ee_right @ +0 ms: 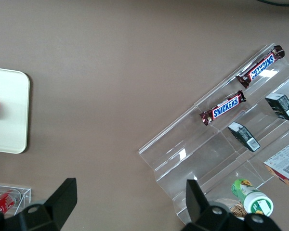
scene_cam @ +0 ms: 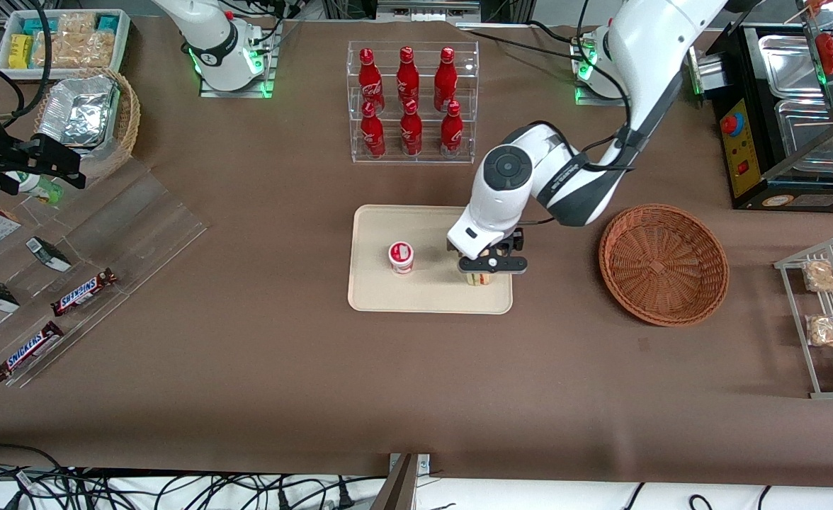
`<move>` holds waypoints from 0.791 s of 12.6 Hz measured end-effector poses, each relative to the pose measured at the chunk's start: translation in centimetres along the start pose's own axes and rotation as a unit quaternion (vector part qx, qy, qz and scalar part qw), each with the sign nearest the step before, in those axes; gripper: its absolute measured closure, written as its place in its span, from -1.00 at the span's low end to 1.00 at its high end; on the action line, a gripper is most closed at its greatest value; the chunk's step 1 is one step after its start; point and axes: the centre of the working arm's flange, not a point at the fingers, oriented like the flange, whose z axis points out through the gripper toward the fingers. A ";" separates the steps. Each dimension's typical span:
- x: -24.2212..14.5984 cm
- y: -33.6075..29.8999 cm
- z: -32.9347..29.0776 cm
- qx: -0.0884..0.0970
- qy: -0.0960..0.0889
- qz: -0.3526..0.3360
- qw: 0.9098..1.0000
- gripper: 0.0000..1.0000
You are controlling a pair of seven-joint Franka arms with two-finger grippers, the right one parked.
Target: Place sandwich from basket to tray
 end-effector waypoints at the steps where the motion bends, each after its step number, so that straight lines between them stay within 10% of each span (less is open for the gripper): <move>1: 0.9 -1.1 -1.6 0.007 0.005 -0.012 1.000 -1.00; 10: 8.3 -13.0 -14.6 0.024 0.031 -0.143 0.989 -1.00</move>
